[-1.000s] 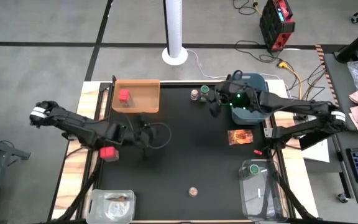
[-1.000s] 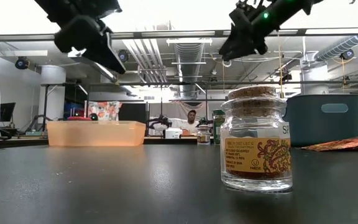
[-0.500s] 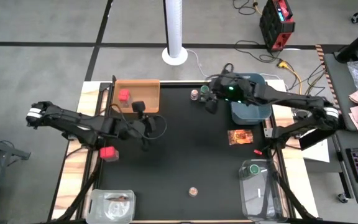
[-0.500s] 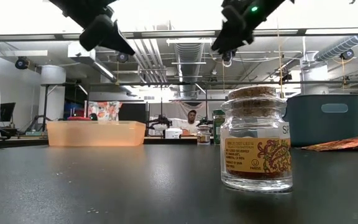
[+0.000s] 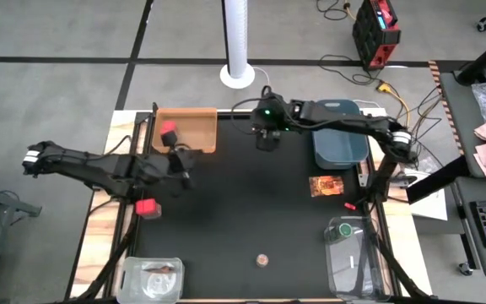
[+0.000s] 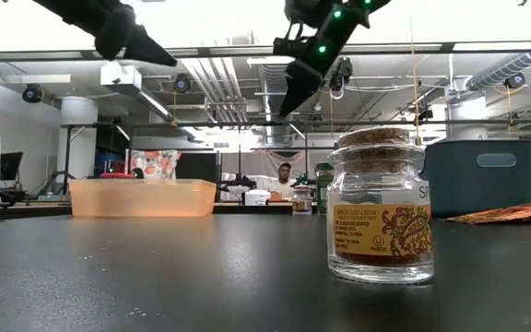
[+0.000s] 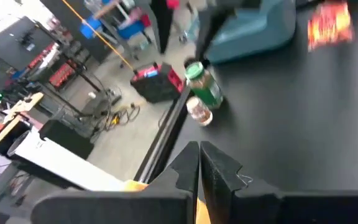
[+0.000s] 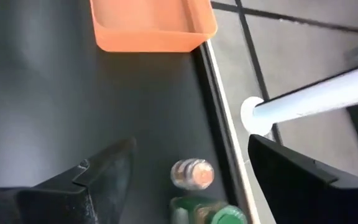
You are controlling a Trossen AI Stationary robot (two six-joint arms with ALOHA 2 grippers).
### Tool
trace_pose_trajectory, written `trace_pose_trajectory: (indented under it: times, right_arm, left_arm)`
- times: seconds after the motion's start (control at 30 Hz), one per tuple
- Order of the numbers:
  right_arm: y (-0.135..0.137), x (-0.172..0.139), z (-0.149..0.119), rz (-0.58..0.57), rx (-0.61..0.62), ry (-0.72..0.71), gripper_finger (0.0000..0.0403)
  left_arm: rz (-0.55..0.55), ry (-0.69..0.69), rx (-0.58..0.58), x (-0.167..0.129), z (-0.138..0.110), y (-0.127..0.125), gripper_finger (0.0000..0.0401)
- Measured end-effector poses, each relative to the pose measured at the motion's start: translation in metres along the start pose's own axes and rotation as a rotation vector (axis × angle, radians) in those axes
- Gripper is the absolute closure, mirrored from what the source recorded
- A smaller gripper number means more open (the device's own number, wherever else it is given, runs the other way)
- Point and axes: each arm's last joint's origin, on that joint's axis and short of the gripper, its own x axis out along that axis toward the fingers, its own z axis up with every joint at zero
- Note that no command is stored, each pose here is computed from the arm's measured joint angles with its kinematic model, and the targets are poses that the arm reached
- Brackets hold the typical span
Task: Sort spices by type
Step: Put the top brown seasoning bottle into the blue bin
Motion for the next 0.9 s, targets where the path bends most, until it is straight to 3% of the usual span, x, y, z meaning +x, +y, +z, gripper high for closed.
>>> trace_pose_trajectory:
  times: [0.13,0.3,0.63,0.9]
  right_arm:
    - [-0.010,0.015,0.000,-0.013,-0.057,0.024,0.0093]
    - [-0.027,0.033,-0.012,-0.028,-0.036,0.078,0.0088]
    - [-0.040,0.072,-0.034,0.029,0.023,0.158,0.0089]
    - [-0.038,0.079,-0.037,0.054,0.026,0.171,0.0078]
  left_arm:
    - [0.025,-0.084,-0.051,-0.010,-0.007,0.007,0.0401]
    - [0.050,-0.156,-0.078,-0.020,-0.009,0.016,0.0401]
    - [0.043,-0.138,-0.074,-0.019,-0.024,0.011,0.0401]
    - [0.043,-0.138,-0.076,-0.018,-0.025,0.010,0.0401]
